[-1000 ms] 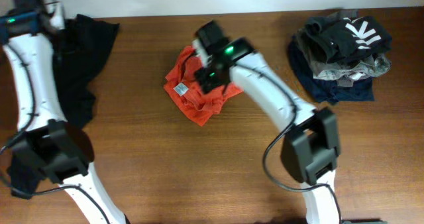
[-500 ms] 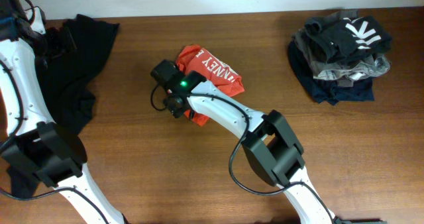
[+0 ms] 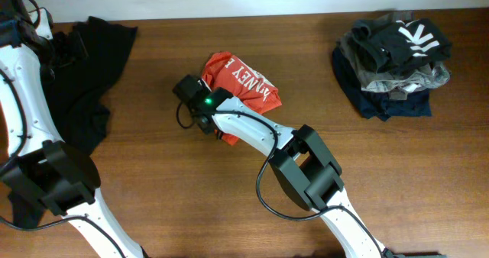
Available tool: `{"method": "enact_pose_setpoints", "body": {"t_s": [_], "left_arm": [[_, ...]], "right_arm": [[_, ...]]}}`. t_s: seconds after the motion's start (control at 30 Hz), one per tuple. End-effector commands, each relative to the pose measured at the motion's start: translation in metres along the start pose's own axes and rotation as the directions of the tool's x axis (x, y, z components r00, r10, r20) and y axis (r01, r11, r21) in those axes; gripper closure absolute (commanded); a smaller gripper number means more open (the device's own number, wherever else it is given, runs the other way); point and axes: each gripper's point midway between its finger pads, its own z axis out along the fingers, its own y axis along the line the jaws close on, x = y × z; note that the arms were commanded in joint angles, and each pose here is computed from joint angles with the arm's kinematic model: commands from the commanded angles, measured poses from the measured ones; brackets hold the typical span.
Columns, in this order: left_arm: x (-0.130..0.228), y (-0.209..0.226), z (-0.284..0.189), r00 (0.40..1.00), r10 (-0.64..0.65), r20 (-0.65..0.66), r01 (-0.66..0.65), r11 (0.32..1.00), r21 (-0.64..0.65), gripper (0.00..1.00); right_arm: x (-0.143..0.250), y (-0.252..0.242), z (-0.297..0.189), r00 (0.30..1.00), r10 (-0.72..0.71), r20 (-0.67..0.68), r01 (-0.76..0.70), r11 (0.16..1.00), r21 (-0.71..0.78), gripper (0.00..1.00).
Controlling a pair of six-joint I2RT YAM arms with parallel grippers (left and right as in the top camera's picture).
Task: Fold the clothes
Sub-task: 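Grasp the folded red shirt bundle with the right gripper, then lift the bundle and carry it right to the clothes stack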
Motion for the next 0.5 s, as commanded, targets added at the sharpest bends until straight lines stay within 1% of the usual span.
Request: {"method": "enact_pose_setpoints", "body": {"t_s": [0.0, 0.03, 0.1, 0.23, 0.47], "left_arm": [[-0.001, -0.003, 0.002, 1.0, -0.01, 0.001, 0.01, 1.0, 0.016, 0.01], [-0.001, -0.003, 0.001, 1.0, -0.01, 0.001, 0.01, 1.0, 0.015, 0.01], [-0.001, -0.003, 0.001, 1.0, -0.01, 0.001, 0.01, 1.0, 0.015, 0.01], [-0.001, -0.003, 0.002, 1.0, -0.009, 0.001, 0.009, 1.0, 0.016, 0.01], [-0.001, -0.005, 0.002, 1.0, -0.009, 0.0, 0.009, 1.0, 0.024, 0.01]], "right_arm": [[0.009, -0.009, 0.009, 1.0, 0.005, -0.028, -0.003, 0.997, 0.078, 0.82], [0.008, -0.012, 0.004, 1.0, 0.005, -0.027, -0.003, 0.996, 0.09, 0.88], [0.004, -0.019, -0.008, 1.0, 0.006, -0.029, -0.003, 0.995, 0.101, 0.96], [-0.012, -0.039, -0.046, 1.0, 0.026, -0.015, -0.024, 0.994, 0.104, 0.96], [-0.058, -0.103, -0.147, 0.991, 0.091, 0.095, -0.1, 0.989, 0.106, 0.96]]}}
